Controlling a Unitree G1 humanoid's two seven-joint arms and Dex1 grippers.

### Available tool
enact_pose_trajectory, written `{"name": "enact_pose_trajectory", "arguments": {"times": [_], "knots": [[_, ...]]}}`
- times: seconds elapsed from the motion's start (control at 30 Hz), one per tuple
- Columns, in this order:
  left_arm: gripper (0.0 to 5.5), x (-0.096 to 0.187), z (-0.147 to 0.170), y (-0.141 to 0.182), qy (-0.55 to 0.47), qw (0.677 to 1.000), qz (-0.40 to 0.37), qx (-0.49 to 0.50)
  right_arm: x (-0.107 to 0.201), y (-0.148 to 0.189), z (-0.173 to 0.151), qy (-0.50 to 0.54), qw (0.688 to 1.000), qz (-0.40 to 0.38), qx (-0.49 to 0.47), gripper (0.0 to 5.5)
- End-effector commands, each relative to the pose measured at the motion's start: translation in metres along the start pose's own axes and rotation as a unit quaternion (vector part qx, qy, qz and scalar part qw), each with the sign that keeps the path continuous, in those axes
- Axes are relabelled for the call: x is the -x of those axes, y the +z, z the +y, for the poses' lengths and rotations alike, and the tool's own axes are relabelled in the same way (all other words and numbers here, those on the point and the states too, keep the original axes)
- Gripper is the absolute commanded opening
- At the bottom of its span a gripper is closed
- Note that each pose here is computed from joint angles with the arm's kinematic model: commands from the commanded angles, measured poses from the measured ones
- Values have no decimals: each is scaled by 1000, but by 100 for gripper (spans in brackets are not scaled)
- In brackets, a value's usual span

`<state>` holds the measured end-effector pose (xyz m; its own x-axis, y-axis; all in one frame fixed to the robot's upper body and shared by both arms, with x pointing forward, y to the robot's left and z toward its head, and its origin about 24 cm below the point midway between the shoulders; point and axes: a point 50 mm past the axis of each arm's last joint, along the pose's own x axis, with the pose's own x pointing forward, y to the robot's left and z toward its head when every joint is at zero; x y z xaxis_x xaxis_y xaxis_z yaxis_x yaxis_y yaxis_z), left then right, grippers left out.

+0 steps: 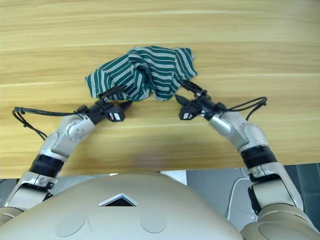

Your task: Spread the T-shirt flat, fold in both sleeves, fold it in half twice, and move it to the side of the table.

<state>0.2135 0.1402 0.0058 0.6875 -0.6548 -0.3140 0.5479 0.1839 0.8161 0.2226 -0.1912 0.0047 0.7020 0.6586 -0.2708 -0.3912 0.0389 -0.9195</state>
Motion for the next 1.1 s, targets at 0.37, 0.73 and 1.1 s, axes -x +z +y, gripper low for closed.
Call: {"name": "enact_pose_trajectory", "arguments": {"times": [0.37,0.73,1.1], "knots": [[51,3,-16,5,-45,999,-18,-2,11,-20,34,100,992,63,32,340],[0,4,-9,-5,-9,1000,3,10,-13,-4,45,105,994,8,18,303],[0,16,18,-19,82,995,34,38,-6,-13,42,74,997,32,-11,131]]}}
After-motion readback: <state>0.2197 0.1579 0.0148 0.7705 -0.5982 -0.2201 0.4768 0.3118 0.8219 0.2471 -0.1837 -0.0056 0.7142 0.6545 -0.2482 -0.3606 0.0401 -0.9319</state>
